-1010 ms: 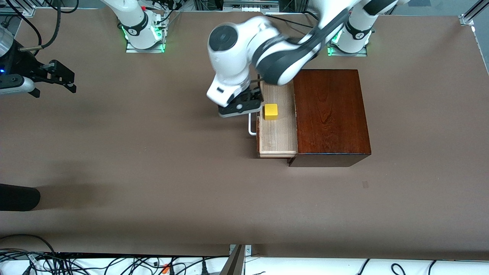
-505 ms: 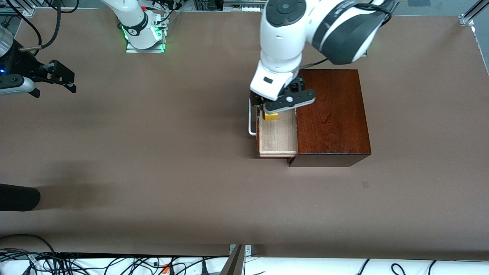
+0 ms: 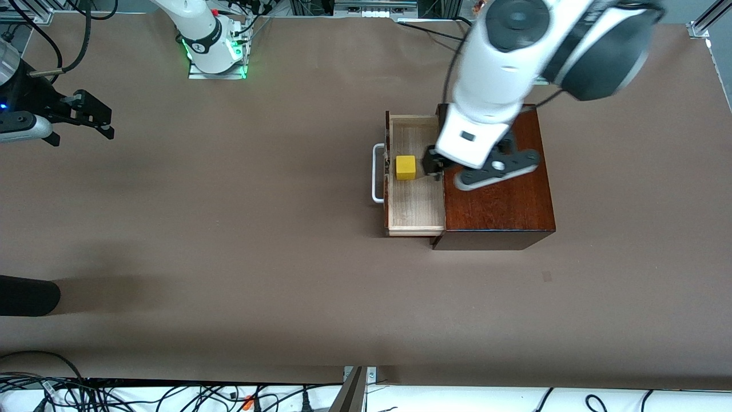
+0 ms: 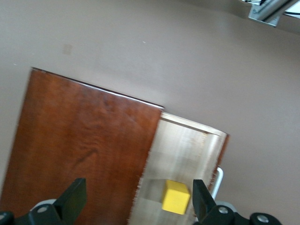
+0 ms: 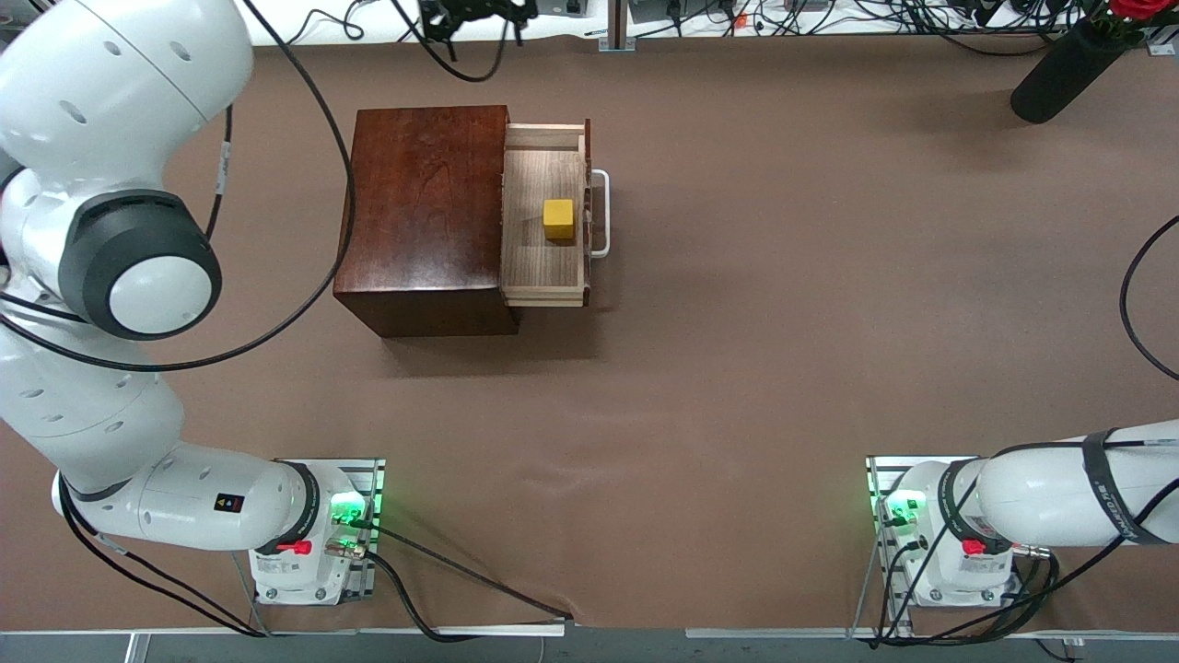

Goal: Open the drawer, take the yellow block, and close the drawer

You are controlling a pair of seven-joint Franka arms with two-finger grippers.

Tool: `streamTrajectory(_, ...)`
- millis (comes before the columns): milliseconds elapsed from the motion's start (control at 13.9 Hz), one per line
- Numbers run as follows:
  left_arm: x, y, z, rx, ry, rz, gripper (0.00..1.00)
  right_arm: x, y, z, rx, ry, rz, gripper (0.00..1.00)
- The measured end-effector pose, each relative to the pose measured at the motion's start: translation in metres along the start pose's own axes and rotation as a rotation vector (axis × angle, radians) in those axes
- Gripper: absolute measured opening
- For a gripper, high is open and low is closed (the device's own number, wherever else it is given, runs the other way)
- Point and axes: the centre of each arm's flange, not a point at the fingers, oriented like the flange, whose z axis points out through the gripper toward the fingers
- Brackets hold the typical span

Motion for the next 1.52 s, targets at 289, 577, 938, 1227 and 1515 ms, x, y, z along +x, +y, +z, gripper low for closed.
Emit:
streamTrajectory(289, 0.038, -0.061, -0.020, -0.027, -0.028, 0.062, 1.00, 0.000, 0.000, 0.000, 0.000, 0.000, 0.000, 1.00)
streamTrajectory(577, 0.054, -0.126, -0.032, -0.034, -0.059, 0.148, 1.00, 0.000, 0.000, 0.000, 0.000, 0.000, 0.000, 1.00)
streamTrajectory(938, 0.044, -0.209, -0.049, -0.017, -0.061, 0.265, 1.00, 0.000, 0.002, 0.000, 0.000, 0.000, 0.004, 1.00)
streamTrajectory(1227, 0.055, -0.249, -0.044, -0.039, -0.076, 0.293, 1.00, 0.000, 0.003, 0.000, 0.000, 0.000, 0.005, 1.00)
streamTrajectory(1515, 0.062, -0.264, -0.043, -0.045, -0.070, 0.302, 1.00, 0.000, 0.003, 0.000, 0.000, 0.000, 0.005, 1.00)
